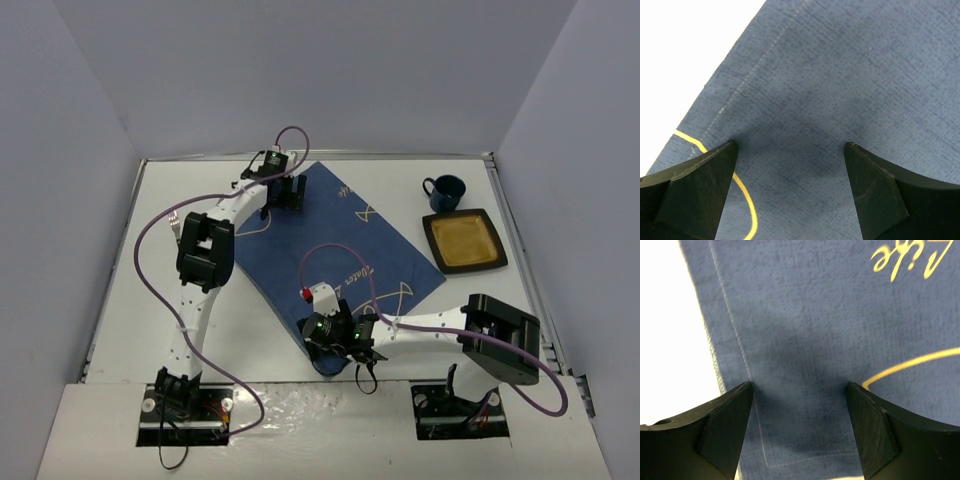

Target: Set the dinner table for one person

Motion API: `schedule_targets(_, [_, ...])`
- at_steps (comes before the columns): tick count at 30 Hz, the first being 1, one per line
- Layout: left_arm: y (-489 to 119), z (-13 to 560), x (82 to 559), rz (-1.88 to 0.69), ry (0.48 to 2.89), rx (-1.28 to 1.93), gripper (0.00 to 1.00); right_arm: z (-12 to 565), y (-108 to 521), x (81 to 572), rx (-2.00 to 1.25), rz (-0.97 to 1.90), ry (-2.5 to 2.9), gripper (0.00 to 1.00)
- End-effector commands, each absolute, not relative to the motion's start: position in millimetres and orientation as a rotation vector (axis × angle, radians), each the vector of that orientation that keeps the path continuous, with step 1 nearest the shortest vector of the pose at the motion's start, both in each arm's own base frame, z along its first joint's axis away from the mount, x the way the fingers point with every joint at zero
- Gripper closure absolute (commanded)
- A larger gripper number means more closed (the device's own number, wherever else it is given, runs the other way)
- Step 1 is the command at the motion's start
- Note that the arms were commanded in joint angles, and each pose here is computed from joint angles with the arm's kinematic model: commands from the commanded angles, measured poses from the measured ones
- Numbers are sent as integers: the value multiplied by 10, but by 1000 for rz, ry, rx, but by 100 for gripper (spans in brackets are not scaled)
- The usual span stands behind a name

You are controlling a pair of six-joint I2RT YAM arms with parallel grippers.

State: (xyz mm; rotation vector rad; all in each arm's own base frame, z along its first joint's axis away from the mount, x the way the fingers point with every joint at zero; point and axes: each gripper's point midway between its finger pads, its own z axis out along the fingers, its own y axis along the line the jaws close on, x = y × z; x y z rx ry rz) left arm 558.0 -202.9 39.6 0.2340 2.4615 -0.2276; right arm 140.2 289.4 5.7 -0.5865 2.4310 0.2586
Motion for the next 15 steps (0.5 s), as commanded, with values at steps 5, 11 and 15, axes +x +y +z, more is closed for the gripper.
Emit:
schedule_targets(5, [-1809,480,5757,-189,2445,142,16,-216,2429,683,-647,118,2675,28])
schedule_targets(11, [-1827,844,5803,-205,2380,154,14,288,2629,981,-571,171,2566,26])
schedule_targets(15, [-1815,1269,5805,-210,2309,155,12,698,2711,1266,-483,205,2483,22])
